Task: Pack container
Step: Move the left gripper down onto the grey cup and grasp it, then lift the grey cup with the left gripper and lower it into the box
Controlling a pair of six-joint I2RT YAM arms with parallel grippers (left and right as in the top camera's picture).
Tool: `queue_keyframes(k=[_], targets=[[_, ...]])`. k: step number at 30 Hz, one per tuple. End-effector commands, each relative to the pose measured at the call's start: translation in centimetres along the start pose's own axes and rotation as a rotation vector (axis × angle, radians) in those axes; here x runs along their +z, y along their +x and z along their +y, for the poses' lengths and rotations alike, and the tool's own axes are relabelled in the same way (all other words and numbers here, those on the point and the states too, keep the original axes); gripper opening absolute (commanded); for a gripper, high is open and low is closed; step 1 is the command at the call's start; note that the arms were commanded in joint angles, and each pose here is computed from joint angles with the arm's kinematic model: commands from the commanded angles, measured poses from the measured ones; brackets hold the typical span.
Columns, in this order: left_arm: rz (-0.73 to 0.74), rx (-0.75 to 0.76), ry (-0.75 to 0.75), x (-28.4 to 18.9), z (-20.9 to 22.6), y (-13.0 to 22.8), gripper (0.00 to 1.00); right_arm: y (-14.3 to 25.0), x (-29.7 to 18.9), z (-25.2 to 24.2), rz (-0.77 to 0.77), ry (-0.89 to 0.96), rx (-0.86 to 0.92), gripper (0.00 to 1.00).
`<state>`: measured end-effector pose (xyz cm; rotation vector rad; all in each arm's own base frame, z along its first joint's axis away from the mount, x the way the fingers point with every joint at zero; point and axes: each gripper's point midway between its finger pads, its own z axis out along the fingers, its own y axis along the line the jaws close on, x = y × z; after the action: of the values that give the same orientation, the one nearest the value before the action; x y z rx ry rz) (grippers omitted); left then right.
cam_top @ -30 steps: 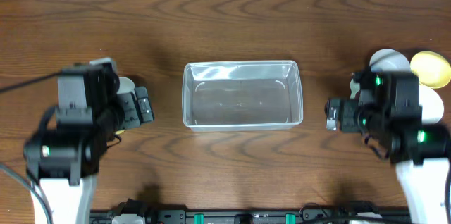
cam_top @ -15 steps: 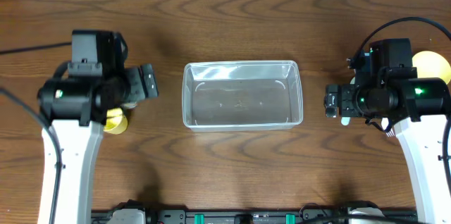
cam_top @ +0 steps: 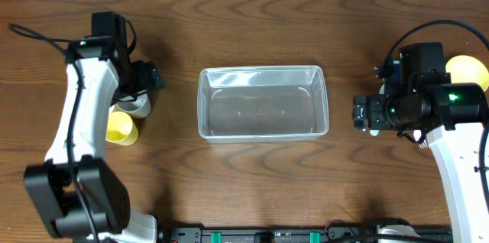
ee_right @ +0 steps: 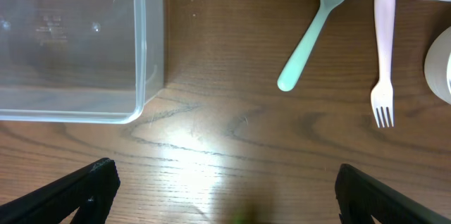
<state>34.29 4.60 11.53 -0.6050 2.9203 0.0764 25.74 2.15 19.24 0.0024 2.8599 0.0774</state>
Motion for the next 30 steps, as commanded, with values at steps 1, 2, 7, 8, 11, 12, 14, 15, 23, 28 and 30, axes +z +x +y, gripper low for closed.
queue_keyframes(k=[1, 2, 7, 8, 11, 12, 14, 15, 23, 28, 30], targets=[[0.027, -0.009, -0.029, 1.3, 0.3, -0.3, 0.98, -0.5, -0.4, -0.5, -0.018, 0.013, -0.003, 0.99], [0.036, -0.008, -0.032, 1.7, 0.2, -0.3, 0.98, -0.5, -0.4, -0.5, -0.017, 0.013, -0.003, 0.99], [0.082, -0.004, -0.045, 3.7, 0.1, -0.1, 0.98, -0.4, -0.4, -0.5, -0.012, 0.013, -0.002, 0.99], [0.086, -0.004, -0.047, 4.0, 0.1, -0.1, 0.98, -0.4, -0.4, -0.5, -0.012, 0.013, -0.002, 0.99], [0.09, -0.004, -0.048, 4.7, 0.0, -0.3, 0.98, -0.4, -0.4, -0.5, -0.012, 0.013, -0.002, 0.99], [0.09, -0.004, -0.048, 4.8, 0.0, -0.4, 0.98, -0.4, -0.4, -0.5, -0.013, 0.013, -0.002, 0.99], [0.084, -0.003, -0.046, 4.9, -0.1, -0.5, 0.98, -0.4, -0.4, -0.5, -0.013, 0.013, -0.002, 0.99], [0.078, -0.004, -0.044, 4.9, -0.2, -0.7, 0.98, -0.4, -0.4, -0.5, -0.014, 0.013, -0.002, 0.99], [0.064, -0.007, 0.012, 5.0, -1.2, -1.1, 0.81, -0.4, -0.4, -0.5, -0.013, 0.013, -0.002, 0.99], [0.065, -0.006, 0.01, 5.7, -1.2, -0.8, 0.81, -0.3, -0.4, -0.5, -0.01, 0.013, -0.002, 0.99], [0.065, -0.006, 0.01, 5.9, -1.2, -0.7, 0.8, -0.3, -0.4, -0.5, -0.01, 0.013, -0.002, 0.99]])
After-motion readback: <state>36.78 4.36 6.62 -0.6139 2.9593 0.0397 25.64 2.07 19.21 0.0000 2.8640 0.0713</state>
